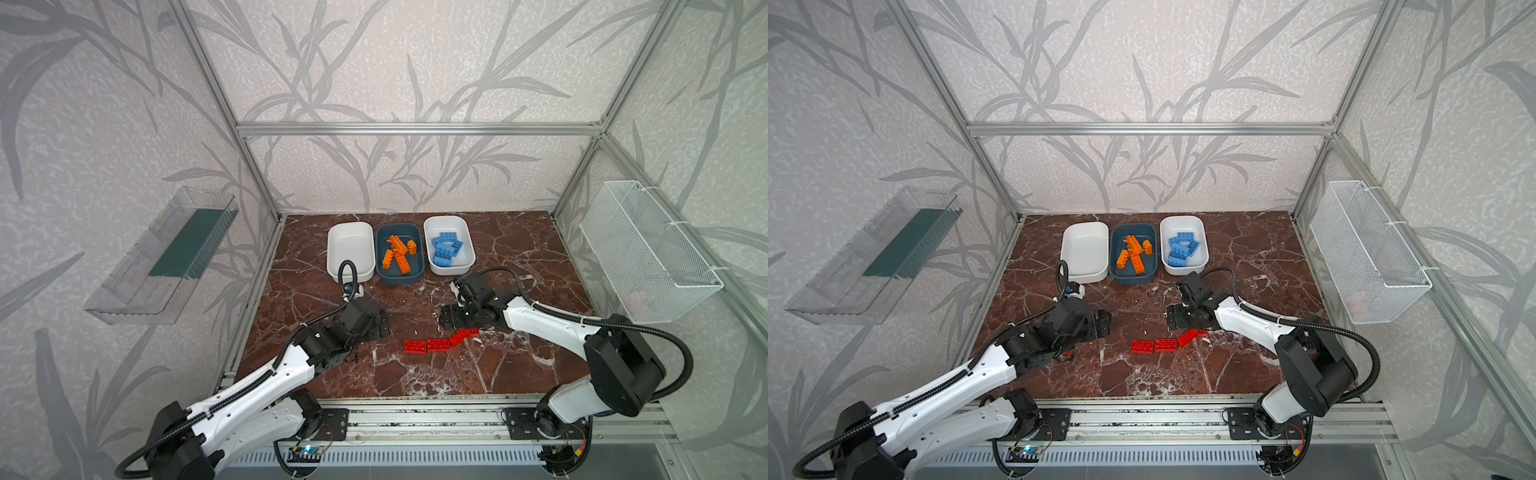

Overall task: Sort the legos into containers by color
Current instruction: 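Return the right gripper to the orange 2x2 brick and grasp it, then carry the orange brick with the right gripper into the teal tub and release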

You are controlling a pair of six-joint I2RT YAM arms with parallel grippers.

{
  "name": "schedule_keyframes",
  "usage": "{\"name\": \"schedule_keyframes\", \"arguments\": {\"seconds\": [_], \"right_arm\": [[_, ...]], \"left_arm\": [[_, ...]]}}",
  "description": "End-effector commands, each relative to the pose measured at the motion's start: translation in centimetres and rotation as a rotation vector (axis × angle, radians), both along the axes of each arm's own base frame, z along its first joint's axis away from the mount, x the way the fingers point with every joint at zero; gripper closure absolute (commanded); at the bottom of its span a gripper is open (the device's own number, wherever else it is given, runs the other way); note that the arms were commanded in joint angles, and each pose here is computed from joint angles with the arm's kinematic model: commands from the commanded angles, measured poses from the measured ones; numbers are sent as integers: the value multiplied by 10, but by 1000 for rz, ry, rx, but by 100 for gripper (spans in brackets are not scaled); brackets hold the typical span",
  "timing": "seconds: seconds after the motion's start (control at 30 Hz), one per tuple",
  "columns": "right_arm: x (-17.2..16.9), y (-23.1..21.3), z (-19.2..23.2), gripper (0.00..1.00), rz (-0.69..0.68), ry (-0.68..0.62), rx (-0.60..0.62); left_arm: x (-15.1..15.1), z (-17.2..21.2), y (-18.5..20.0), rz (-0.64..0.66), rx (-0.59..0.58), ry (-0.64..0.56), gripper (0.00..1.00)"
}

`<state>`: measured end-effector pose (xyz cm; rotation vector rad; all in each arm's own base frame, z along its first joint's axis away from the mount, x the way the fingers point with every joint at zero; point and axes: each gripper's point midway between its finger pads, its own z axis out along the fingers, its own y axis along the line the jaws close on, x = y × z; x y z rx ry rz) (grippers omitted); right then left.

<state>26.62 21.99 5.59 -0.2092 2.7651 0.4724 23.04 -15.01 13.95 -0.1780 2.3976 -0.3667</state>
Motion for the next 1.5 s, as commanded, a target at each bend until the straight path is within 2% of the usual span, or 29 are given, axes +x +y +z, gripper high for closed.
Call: {"name": "schedule_keyframes", "arguments": {"seconds": [0.0,0.33,0.57,0.7,1.07,1.33,1.47], "right_arm": [[-3,-15,1,16,-23,-13,-62],[1,-40,10,16,-52,-28,-148],[19,-34,43,16,-37,-139,-125],[39,-25,44,17,-21,-200,-118],[52,-12,-16,19,-18,34,-201],[31,-17,-37,21,-31,106,-196],[20,-17,-45,26,-25,134,-216]], "left_arm": [[-5,1,13,41,21,-11,4],[-12,8,25,58,21,-40,5],[-15,12,31,64,14,-63,5],[-15,10,33,70,14,-65,5],[-17,3,46,109,46,-79,4],[-15,3,50,125,40,-113,5],[-15,1,49,121,44,-110,5]]}}
